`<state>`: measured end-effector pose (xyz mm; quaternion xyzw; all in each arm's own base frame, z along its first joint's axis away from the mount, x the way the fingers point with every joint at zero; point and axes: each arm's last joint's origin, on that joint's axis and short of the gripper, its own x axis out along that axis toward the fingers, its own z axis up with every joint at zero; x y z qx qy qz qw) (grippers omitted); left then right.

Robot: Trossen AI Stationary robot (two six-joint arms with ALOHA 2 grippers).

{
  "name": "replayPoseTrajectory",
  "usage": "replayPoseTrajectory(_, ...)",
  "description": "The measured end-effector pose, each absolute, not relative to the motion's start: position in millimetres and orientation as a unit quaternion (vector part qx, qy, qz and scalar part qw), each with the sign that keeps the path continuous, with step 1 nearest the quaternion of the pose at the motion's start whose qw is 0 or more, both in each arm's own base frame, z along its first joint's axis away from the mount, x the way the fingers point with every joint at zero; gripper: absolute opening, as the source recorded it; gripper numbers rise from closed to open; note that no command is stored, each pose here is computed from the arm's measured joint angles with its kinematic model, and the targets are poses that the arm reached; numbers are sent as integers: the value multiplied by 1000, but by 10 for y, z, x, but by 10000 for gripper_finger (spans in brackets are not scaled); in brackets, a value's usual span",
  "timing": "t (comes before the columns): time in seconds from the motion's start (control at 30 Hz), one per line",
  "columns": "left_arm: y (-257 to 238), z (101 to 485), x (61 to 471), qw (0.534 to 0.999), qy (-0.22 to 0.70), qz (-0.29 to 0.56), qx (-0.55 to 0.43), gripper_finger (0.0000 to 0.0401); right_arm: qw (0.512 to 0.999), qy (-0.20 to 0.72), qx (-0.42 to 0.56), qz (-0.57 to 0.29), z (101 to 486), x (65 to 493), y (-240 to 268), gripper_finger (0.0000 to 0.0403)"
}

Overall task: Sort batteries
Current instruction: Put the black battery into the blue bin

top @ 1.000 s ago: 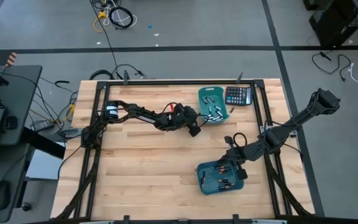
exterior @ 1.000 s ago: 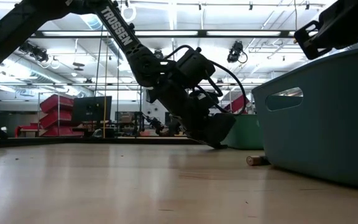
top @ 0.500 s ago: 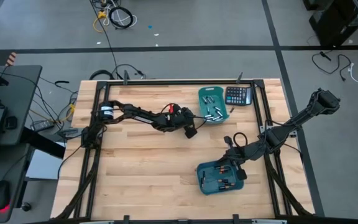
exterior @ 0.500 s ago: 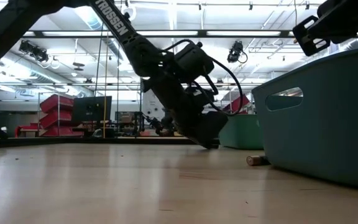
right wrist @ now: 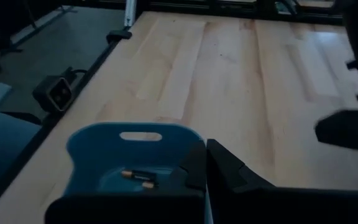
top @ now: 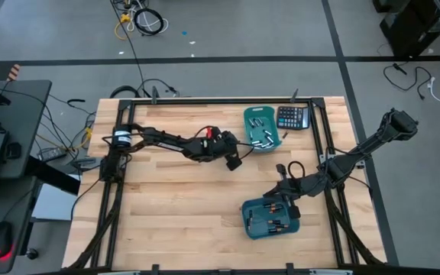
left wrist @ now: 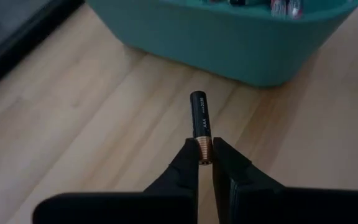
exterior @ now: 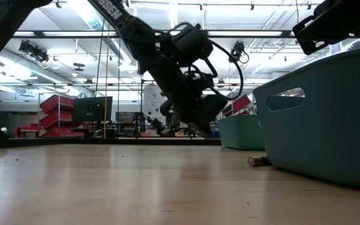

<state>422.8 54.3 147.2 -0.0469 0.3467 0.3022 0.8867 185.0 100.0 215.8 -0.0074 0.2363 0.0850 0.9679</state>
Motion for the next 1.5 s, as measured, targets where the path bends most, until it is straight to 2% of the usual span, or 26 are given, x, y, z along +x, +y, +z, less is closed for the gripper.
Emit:
replayPoseTrajectory(0.27, 310, 1994, 4073, 889, 319, 328, -2, 16, 975, 215, -46, 20, 2179, 1866, 954, 0)
replayPoseTrajectory(0.4, 91, 2277, 3949, 903, 259, 343, 21, 16, 980, 180, -73, -34, 2267, 1848, 902, 1)
replayPoseTrajectory(0.53, -199, 2395, 3754, 922, 183, 340, 39, 16, 985, 151, -73, -33, 2386, 1785, 865, 0)
replayPoseTrajectory(0.7, -577, 2333, 3565, 964, 50, 258, 36, 16, 989, 132, -67, -27, 2463, 1736, 838, 1)
replayPoseTrajectory(0.9, -758, 2109, 3229, 973, -81, 214, 23, 16, 991, 117, -68, -22, 2484, 1776, 841, 1)
replayPoseTrajectory(1.1, -780, 1964, 3063, 984, -107, 139, 35, 16, 993, 97, -65, -22, 2470, 1883, 882, 1)
replayPoseTrajectory(1.5, -797, 1963, 3070, 985, -106, 108, 77, 16, 992, 62, -109, -26, 2345, 2158, 991, 1)
